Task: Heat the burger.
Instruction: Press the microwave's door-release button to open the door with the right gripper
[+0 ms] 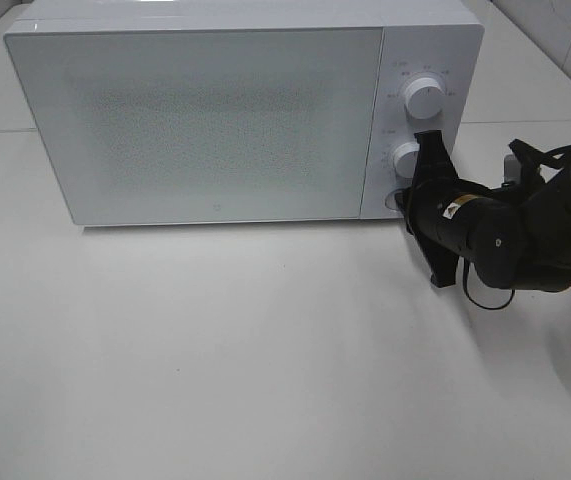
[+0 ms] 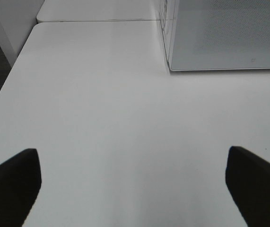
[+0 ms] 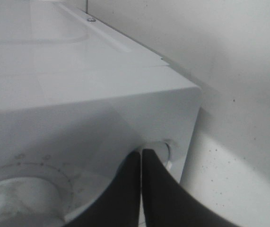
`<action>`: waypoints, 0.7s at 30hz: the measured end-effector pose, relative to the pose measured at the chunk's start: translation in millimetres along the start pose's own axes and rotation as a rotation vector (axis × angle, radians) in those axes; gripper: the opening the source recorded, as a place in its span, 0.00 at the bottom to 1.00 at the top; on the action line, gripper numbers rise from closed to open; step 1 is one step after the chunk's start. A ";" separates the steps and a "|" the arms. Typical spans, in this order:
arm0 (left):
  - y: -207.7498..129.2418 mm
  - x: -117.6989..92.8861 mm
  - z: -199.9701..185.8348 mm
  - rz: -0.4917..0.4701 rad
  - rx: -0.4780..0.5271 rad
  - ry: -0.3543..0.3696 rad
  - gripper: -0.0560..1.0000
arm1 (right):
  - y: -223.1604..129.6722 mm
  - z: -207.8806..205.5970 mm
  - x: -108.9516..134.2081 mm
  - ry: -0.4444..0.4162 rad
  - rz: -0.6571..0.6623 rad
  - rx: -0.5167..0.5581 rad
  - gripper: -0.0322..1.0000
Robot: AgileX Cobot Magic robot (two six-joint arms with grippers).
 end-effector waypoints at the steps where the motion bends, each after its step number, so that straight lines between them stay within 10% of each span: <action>1: 0.0 0.0 0.0 0.000 0.000 0.000 0.98 | 0.0 0.0 0.0 0.000 0.000 0.000 0.03; 21: 0.0 0.0 0.0 0.000 0.000 0.000 0.98 | -0.3 13.9 0.8 -0.092 0.084 -0.071 0.03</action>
Point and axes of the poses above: a point on each arm's last joint axis where the gripper is mounted, z pointing out along that axis toward the gripper, x along the wrist's bending axis when the last joint is at zero, y = z × x, the point moved 9 cm from there along z, pointing out along that axis toward the gripper, and after that the axes turned 15 degrees about z, right-handed, at the moved point
